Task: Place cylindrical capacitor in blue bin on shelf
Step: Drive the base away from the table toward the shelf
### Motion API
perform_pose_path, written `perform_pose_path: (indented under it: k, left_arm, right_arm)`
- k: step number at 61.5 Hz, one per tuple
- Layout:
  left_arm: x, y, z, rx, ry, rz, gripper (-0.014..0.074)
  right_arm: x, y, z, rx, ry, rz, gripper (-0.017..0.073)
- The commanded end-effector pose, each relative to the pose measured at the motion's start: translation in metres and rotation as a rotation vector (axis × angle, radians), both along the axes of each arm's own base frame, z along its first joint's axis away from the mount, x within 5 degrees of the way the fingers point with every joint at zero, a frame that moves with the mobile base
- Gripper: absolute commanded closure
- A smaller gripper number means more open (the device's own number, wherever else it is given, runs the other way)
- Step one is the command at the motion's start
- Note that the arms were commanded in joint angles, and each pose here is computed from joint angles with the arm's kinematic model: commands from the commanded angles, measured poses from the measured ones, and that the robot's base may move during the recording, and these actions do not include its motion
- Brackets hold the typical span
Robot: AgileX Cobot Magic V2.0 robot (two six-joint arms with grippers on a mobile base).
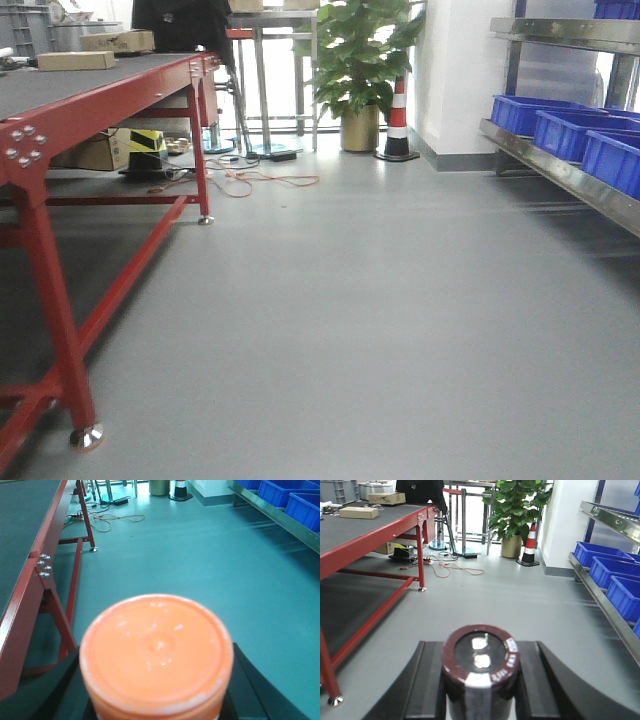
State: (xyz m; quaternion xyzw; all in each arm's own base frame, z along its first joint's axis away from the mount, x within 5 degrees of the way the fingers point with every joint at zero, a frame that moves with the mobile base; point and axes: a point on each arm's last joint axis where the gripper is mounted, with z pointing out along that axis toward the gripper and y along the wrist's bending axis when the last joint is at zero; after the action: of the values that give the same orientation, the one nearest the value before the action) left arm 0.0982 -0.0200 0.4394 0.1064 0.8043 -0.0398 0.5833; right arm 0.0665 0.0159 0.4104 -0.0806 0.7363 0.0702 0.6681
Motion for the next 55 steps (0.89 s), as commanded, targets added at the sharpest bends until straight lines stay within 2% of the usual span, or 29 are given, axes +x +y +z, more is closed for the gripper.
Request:
perform_pose_path:
  k: [1,55]
  left_arm:
    - [-0.0005,-0.0010,0.0017,-0.010,-0.023,-0.009,0.0704]
    - [-0.0005,-0.0010,0.0017,-0.010,-0.023,-0.009,0.0704]
  right_arm:
    - [-0.0002,-0.0005,0.0034,0.001,-0.036,-0.004,0.0721]
    - [-0.0002,-0.0005,0.0034,0.001,-0.036,-0.004,0.0721]
